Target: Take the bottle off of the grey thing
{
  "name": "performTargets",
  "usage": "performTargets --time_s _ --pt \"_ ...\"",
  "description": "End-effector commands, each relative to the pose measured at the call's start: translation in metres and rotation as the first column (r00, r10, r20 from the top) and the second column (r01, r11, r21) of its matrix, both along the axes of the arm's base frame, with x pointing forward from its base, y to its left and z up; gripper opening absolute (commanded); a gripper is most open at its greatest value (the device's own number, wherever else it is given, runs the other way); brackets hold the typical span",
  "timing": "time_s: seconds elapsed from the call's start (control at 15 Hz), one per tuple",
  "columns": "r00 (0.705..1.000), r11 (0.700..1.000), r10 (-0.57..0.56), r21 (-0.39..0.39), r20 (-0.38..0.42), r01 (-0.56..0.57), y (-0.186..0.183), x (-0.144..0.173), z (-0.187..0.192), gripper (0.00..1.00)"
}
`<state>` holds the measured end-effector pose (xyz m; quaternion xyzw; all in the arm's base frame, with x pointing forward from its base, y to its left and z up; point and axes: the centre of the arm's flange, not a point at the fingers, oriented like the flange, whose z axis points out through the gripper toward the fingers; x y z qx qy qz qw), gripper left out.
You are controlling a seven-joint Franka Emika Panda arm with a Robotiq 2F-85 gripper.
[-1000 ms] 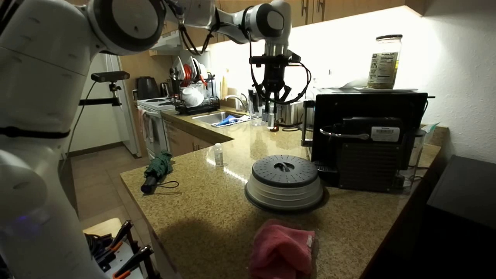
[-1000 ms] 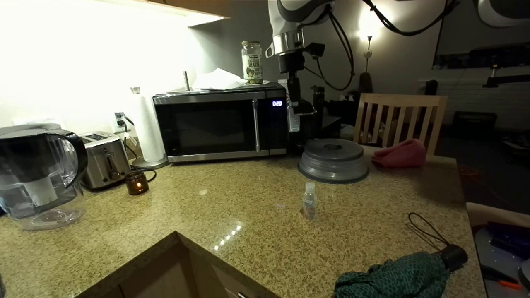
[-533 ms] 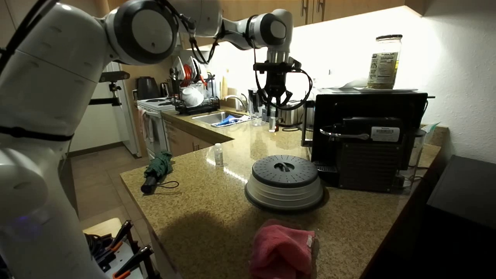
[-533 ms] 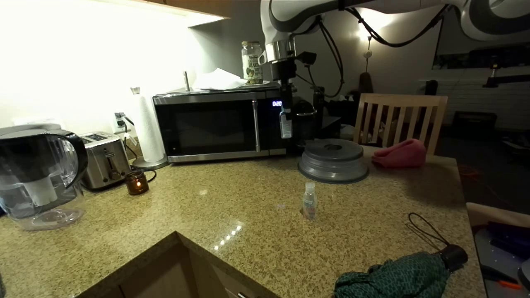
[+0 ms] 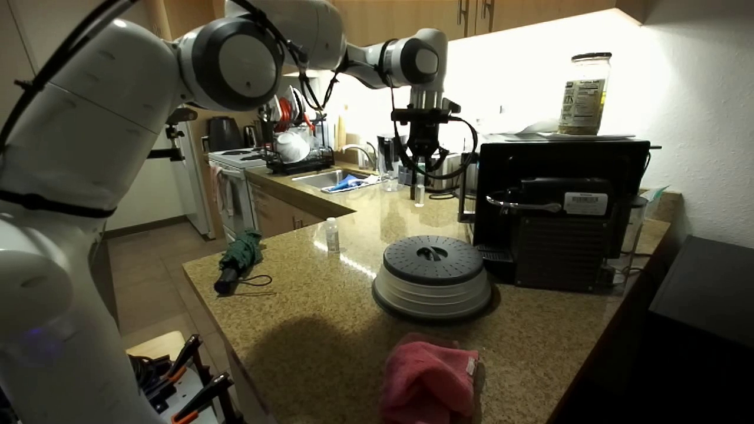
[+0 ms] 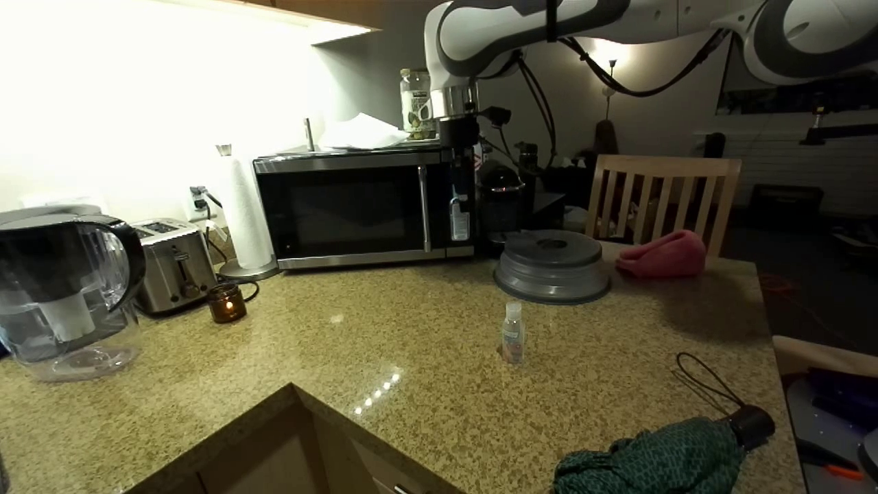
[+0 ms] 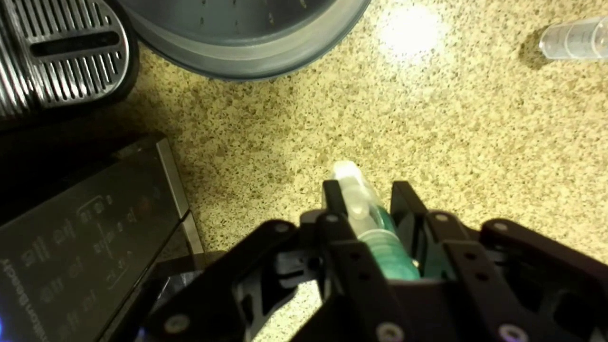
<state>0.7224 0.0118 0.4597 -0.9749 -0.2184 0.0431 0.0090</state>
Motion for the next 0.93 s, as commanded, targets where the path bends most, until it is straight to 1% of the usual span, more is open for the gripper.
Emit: performTargets --time_s 0.0,0.47,0.67,0.87 --pt "1.000 1.000 0.006 -0.009 0.028 -0.006 0.005 0.015 -0.016 0.11" --pt "1.000 1.000 0.014 0.000 0.015 -0.014 0.036 0.028 -0.062 0.11" --pt "1.000 1.000 0.003 0.003 0.005 -0.003 0.040 0.032 -0.072 0.11" --pt "1.000 1.000 -0.007 0.004 0.004 0.007 0.036 0.034 -0.077 0.11"
